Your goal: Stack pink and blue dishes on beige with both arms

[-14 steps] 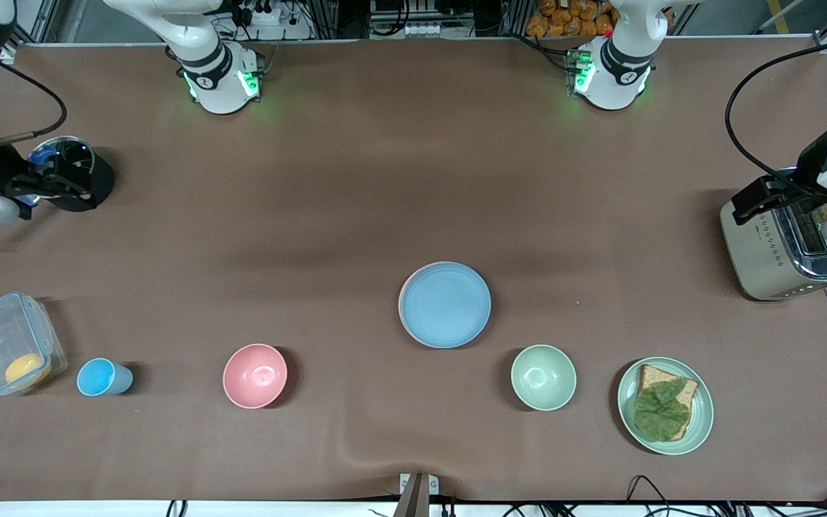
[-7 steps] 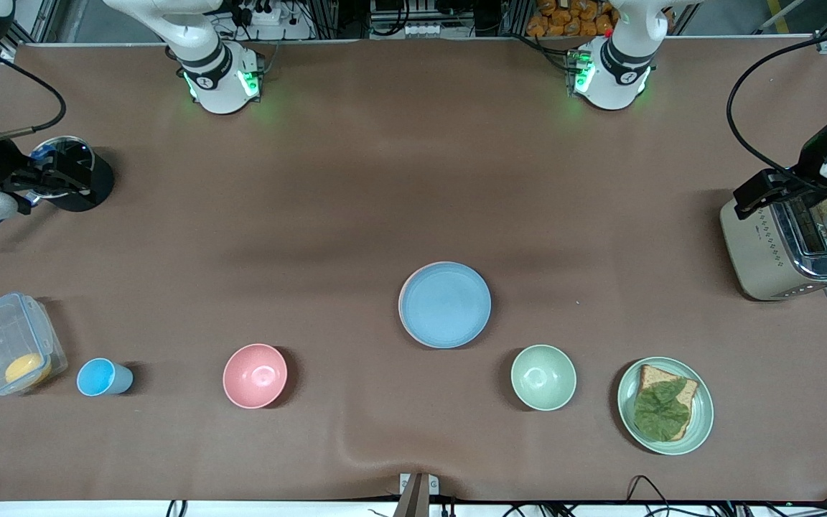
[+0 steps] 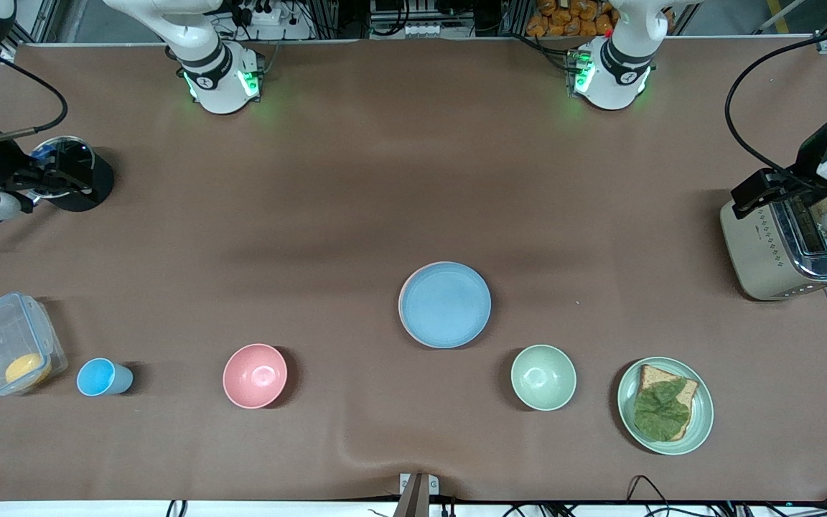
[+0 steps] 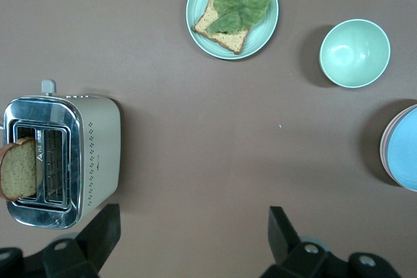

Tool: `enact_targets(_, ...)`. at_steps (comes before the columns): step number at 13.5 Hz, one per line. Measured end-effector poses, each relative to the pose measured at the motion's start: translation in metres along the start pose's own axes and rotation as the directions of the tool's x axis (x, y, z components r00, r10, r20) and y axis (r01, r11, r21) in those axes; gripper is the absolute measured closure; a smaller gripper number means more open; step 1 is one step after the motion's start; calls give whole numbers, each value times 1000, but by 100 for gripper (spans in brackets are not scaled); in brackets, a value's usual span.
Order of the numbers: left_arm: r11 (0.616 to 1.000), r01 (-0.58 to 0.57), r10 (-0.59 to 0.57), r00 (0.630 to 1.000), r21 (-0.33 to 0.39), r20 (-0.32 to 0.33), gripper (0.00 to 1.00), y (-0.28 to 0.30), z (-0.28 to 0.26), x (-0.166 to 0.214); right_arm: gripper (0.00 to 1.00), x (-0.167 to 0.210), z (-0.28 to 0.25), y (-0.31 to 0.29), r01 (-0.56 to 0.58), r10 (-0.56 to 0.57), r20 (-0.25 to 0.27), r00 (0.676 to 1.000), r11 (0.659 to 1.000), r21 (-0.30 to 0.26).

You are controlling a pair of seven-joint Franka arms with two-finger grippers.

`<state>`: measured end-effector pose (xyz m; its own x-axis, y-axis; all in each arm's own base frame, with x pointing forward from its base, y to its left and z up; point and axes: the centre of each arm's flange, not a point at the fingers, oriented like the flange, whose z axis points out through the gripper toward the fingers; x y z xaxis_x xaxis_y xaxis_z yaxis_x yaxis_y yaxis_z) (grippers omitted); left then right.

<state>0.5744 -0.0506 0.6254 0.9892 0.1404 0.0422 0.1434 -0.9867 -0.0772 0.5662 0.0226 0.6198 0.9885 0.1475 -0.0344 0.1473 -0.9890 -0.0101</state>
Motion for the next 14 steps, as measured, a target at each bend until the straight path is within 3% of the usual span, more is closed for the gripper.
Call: enact_targets(14, 1000, -21, 20, 1000, 3, 12, 0, 0, 1, -2, 0, 0, 0, 0, -1, 1, 0, 1000, 1000, 0)
